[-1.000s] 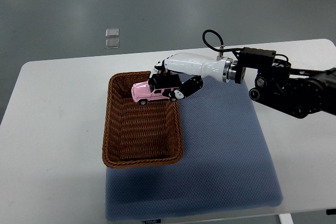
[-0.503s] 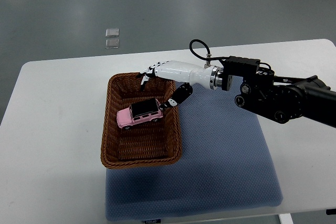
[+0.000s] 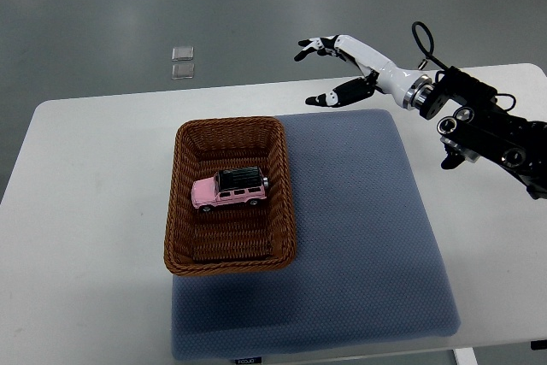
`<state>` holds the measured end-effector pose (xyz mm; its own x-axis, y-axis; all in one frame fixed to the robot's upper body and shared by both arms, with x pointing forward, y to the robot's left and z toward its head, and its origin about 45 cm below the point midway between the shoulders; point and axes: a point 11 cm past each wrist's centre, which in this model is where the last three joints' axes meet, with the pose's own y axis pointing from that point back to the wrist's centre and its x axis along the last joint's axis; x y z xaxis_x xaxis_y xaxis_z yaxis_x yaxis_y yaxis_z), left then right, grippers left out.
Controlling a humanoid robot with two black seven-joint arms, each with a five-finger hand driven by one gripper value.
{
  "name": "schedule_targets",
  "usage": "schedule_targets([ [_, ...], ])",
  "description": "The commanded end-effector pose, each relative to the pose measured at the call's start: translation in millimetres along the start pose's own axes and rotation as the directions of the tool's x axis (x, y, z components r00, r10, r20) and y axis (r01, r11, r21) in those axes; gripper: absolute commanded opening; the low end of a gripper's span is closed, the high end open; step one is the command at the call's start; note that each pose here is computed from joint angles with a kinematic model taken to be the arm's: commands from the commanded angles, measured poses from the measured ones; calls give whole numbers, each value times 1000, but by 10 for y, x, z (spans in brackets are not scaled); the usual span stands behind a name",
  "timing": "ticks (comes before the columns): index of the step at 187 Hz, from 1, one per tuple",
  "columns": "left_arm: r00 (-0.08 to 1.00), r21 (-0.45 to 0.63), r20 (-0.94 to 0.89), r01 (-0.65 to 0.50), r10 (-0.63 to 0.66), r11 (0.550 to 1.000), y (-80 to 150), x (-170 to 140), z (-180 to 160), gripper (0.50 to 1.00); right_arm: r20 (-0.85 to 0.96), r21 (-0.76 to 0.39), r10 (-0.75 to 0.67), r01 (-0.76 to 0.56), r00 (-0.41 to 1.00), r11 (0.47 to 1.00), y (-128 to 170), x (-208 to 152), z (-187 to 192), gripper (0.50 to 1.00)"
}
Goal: Place pink car in brown basket
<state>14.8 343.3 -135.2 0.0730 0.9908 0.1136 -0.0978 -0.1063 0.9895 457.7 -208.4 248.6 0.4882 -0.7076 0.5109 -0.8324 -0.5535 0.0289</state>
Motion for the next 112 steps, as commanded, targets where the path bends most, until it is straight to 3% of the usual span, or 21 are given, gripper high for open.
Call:
schedule_targets([
  [1,1000,0,0,1,-1,1000,0,-1,0,1000,225,-105,154,-134,962,985,200,194,305,897],
  [52,1000,-2,0,-1,1,1000,0,1,9,1000,532,-284,401,-289,746,914,712,382,855,899],
  [112,1000,0,0,1,-1,1000,0,-1,0,1000,638,-372,476,-299,605,879,942,276,1122,901],
])
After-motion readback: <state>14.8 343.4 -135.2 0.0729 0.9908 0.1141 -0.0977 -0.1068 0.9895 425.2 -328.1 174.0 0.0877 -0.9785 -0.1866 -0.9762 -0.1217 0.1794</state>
